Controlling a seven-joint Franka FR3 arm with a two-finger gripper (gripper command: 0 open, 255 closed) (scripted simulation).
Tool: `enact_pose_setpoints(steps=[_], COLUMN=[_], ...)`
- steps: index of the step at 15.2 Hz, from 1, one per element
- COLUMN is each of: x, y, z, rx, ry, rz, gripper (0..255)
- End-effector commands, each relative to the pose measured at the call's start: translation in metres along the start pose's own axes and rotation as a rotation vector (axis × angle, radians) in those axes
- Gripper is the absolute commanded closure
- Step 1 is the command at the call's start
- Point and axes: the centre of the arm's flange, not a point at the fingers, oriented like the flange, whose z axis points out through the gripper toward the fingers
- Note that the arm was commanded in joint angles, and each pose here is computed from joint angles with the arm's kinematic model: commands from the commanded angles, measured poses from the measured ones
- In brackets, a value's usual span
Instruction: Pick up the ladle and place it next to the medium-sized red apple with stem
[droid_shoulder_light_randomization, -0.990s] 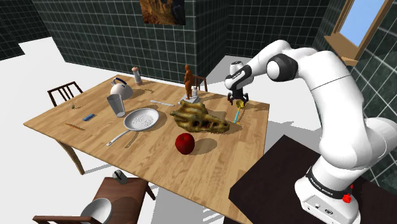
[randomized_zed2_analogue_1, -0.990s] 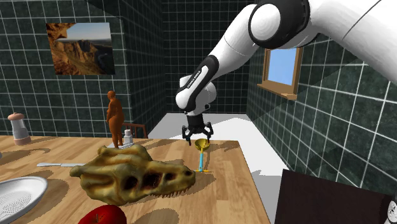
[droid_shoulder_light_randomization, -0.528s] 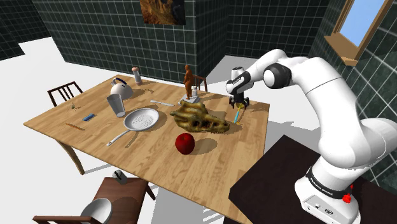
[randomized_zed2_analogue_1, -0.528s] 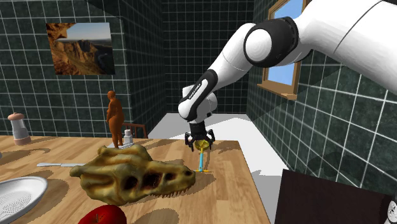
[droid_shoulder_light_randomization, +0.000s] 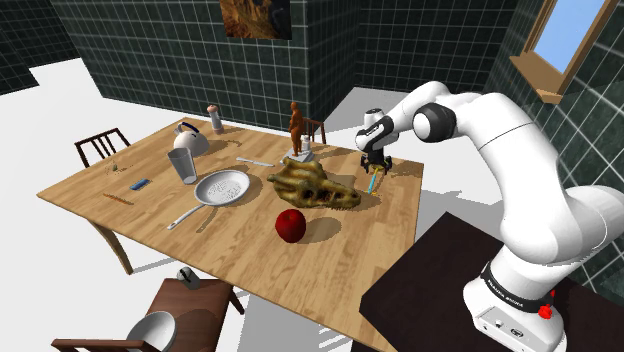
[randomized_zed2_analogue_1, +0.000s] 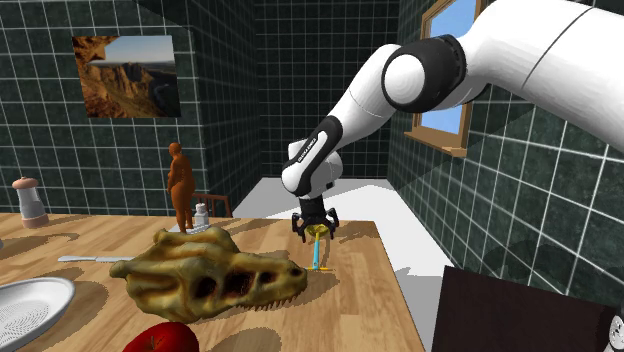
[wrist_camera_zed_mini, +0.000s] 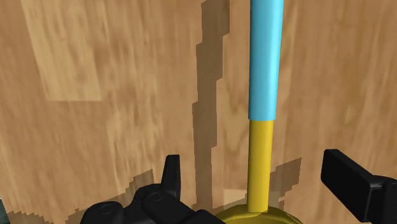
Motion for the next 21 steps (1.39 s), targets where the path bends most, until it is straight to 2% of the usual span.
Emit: enact_pose_setpoints(steps=[1,2,3,12,21], x=[0.0,0.0,0.0,0.0,0.003], y=[0.0,0.0,0.0,0.0,0.008], z=[0.0,0.0,0.0,0.0,-0.047], rx=[0.0,0.0,0.0,0.0,0.0], ry=[0.0,0.0,0.0,0.0,0.0], rz=[0.0,0.0,0.0,0.0,0.0], gripper=[0,0,255,255,255])
